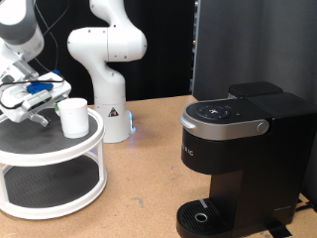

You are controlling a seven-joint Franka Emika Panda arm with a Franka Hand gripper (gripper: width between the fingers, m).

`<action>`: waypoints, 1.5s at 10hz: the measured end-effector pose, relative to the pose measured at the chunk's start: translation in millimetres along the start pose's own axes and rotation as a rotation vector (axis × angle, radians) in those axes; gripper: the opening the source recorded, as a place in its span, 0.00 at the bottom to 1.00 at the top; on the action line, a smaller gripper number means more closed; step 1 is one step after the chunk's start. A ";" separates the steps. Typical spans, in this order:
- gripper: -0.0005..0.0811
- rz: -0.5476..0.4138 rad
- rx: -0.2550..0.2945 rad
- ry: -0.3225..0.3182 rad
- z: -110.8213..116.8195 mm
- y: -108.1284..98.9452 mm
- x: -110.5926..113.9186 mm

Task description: Make a cup of coffee with the keurig machine

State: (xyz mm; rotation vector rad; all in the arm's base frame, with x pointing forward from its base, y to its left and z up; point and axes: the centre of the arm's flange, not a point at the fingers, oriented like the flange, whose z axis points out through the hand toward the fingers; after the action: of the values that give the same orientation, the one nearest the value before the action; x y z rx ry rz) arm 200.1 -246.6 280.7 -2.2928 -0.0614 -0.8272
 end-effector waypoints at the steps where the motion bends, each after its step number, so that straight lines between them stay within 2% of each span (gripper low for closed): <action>1: 0.99 -0.013 0.009 -0.018 0.6 0.7 -3.3; 6: 0.99 -0.019 0.077 -0.012 -6.4 -0.3 -13.3; 10: 0.99 -0.014 0.076 -0.004 -9.0 0.1 -14.4; 12: 0.95 -0.012 0.077 -0.001 -9.0 0.1 -14.2; 13: 0.73 -0.011 0.078 0.002 -8.9 -0.1 -14.0; 14: 0.73 -0.010 0.081 0.004 -8.9 -0.4 -13.9; 15: 0.50 -0.009 0.084 0.007 -8.8 -0.7 -13.8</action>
State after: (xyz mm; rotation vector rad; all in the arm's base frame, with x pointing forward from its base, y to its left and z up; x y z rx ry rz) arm 184.2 -249.1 278.1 -2.2122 -0.1019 -0.8220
